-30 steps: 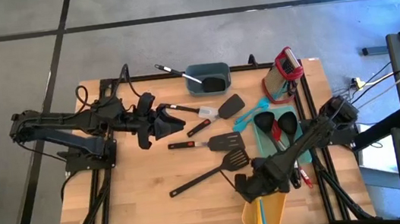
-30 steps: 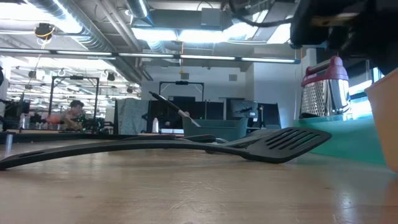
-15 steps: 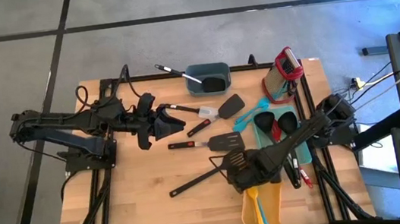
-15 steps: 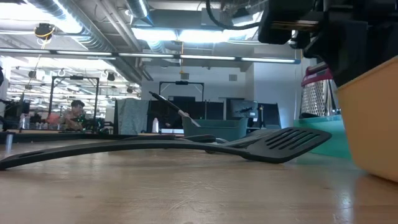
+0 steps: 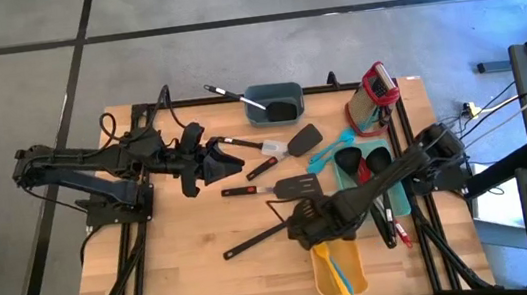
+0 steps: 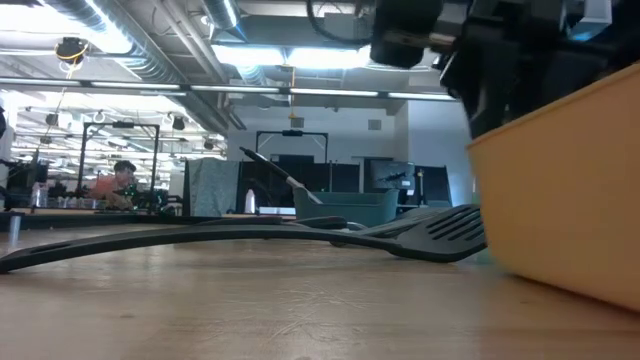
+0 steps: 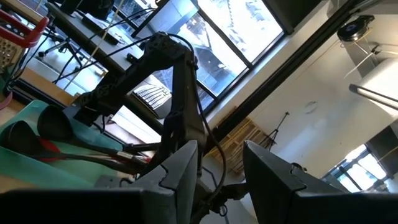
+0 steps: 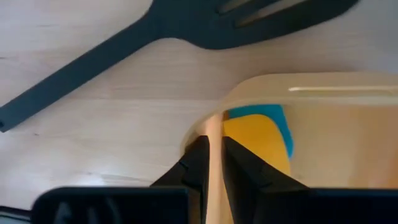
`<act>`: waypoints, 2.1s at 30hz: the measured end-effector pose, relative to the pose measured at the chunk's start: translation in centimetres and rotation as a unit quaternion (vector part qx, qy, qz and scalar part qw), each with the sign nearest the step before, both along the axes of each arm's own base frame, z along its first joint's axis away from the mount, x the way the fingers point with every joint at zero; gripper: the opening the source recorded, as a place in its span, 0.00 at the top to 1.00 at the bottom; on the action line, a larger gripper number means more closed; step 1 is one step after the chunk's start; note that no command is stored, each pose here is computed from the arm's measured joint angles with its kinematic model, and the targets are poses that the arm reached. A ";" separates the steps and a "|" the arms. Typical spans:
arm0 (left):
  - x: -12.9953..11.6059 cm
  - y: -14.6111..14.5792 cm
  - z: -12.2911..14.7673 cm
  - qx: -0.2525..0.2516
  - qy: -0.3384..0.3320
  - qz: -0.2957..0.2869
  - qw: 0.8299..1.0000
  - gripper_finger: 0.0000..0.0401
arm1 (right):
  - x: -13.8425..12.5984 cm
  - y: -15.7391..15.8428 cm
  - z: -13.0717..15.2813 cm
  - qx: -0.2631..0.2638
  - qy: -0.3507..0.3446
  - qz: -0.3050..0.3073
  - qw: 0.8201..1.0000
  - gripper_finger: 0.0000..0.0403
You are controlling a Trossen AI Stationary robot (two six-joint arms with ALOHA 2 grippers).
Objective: Pick & Place Kitchen Items
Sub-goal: Adjust the yellow bin
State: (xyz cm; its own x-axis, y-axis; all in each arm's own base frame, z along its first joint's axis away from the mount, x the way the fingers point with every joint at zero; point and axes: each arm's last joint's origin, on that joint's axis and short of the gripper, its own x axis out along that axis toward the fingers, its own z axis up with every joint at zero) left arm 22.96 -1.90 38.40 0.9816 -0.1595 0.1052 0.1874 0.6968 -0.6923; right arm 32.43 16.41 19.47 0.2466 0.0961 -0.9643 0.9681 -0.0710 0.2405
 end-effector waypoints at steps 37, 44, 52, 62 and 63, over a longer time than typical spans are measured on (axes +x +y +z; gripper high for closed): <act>-0.1 -1.0 -0.2 0.010 0.009 -0.012 1.000 0.69 | -2.6 11.7 1.0 0.094 -0.005 0.076 0.993 0.94; -0.1 -1.0 -0.2 0.011 0.009 -0.012 1.000 0.69 | -1.0 12.0 -0.5 0.104 -0.036 0.065 0.992 0.95; -0.1 -1.0 -0.2 0.011 0.009 -0.014 1.000 0.69 | 1.2 9.9 -0.4 0.079 -0.075 0.073 0.991 0.95; -0.1 -1.1 -0.3 0.013 0.013 -0.021 1.000 0.69 | 3.3 7.8 -0.2 0.064 -0.113 0.101 0.986 0.95; -0.1 -1.1 -0.3 0.013 0.013 -0.021 1.000 0.69 | 3.4 7.7 -0.4 0.065 -0.111 0.103 0.986 0.95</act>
